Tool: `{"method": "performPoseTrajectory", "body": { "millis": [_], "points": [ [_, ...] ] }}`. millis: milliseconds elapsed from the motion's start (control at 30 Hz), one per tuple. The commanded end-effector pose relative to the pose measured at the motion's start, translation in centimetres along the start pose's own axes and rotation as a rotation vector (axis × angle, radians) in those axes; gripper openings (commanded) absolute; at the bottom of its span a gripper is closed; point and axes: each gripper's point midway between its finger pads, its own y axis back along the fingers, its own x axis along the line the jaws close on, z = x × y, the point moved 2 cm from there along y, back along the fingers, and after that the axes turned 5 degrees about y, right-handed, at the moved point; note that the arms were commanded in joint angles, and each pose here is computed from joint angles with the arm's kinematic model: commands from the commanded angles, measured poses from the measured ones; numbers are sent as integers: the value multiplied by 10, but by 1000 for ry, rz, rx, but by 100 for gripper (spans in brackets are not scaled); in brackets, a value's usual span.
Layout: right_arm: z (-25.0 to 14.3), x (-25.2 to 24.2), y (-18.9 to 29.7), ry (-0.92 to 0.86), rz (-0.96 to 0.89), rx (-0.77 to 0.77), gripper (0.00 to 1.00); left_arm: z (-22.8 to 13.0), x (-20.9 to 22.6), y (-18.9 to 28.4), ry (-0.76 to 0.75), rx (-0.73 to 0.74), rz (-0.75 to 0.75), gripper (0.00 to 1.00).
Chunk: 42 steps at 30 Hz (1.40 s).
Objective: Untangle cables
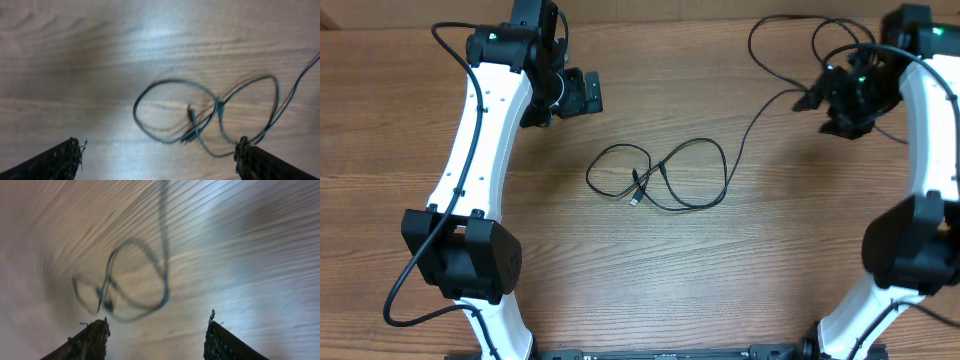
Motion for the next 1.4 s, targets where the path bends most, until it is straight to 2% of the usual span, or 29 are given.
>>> {"method": "performPoseTrajectory", "body": {
  "millis": [0,233,633,767,967,1200,1367],
  "points": [
    [-24,38,12,145,-16,-19,62,-8,3,-3,17,43,25,100],
    [-76,63,8,285,-166,66,64,-28,5,16,25,91,23,100],
    [-106,50,5,293,-194,119,66,-69,18,118,3,-80,36,100],
    [-104,45,-7,296,-201,107,71,-79,17,135,-5,-113,19,100],
    [-98,54,-36,302,-95,108,89,-88,8,127,-36,-77,26,100],
    [-95,77,-64,380,-26,84,95,-88,40,98,172,-77,216,99],
    [-94,95,-80,465,-55,40,99,-89,45,74,178,-47,234,100]
  ]
}}
